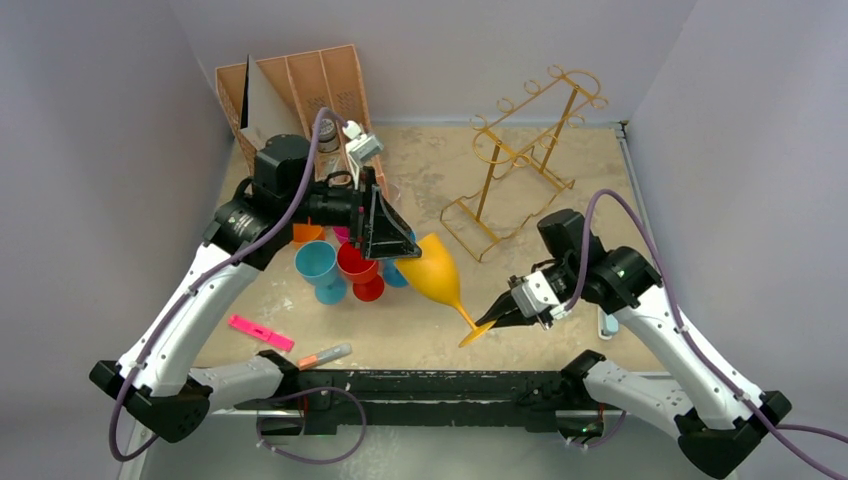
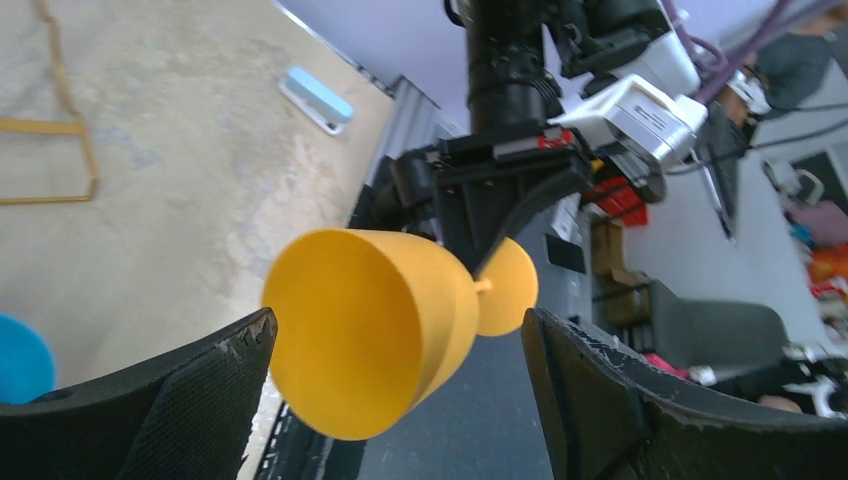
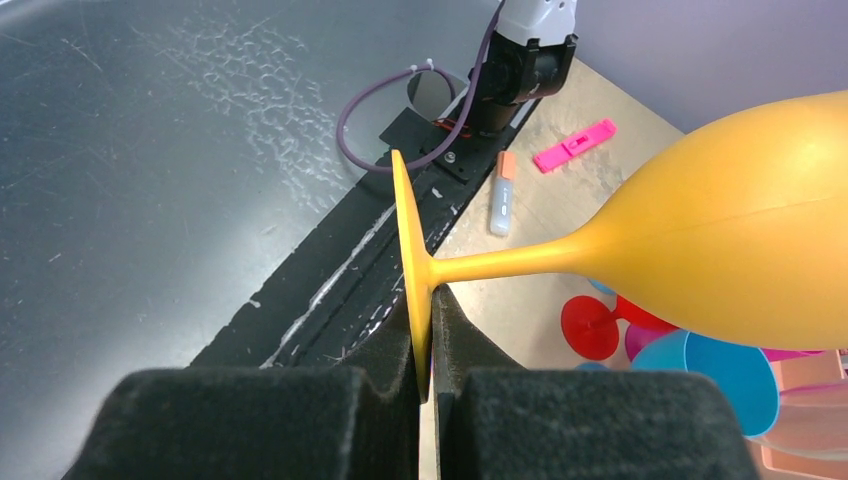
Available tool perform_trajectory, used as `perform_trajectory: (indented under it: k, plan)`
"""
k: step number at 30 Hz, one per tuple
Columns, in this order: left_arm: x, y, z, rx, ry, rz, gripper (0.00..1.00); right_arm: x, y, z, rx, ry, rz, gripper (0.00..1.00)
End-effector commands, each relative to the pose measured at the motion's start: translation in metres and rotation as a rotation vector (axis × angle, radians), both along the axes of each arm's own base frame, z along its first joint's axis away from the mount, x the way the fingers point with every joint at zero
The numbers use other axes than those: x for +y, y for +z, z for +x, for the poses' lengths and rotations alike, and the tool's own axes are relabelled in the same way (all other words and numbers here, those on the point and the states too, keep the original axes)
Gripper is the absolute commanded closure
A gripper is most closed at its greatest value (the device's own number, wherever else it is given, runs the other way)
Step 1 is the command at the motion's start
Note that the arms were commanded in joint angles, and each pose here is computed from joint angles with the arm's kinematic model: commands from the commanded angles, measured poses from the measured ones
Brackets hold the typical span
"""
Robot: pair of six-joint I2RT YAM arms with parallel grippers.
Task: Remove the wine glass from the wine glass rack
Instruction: Place the wine glass at the center of the board.
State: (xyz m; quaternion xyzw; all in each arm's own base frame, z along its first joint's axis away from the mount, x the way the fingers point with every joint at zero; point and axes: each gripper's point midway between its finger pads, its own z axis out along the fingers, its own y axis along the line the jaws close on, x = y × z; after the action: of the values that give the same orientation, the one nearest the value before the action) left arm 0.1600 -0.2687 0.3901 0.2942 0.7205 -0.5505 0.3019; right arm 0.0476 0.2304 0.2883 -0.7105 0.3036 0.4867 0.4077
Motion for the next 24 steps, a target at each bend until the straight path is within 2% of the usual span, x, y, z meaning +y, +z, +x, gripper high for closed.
perform_trajectory:
  k: [1,6,12,20,24]
  plan:
    - [-0.008,0.016,-0.022,-0.008,-0.193,-0.115,0.1,0.005,0.017,0.003,-0.024,0.014,0.049,1.0]
    - [-0.007,0.017,-0.028,-0.014,-0.235,-0.124,0.19,0.007,0.014,0.007,-0.021,0.008,0.039,1.0]
    - [-0.007,0.012,-0.032,0.0,-0.268,-0.123,0.41,0.011,0.009,0.014,-0.021,-0.005,0.029,1.0]
    - [-0.009,0.01,-0.039,0.0,-0.294,-0.122,0.57,0.015,0.006,0.025,-0.047,-0.047,0.023,1.0]
    - [-0.013,0.007,-0.041,0.001,-0.307,-0.116,0.74,0.017,0.004,0.032,-0.057,-0.082,0.025,1.0]
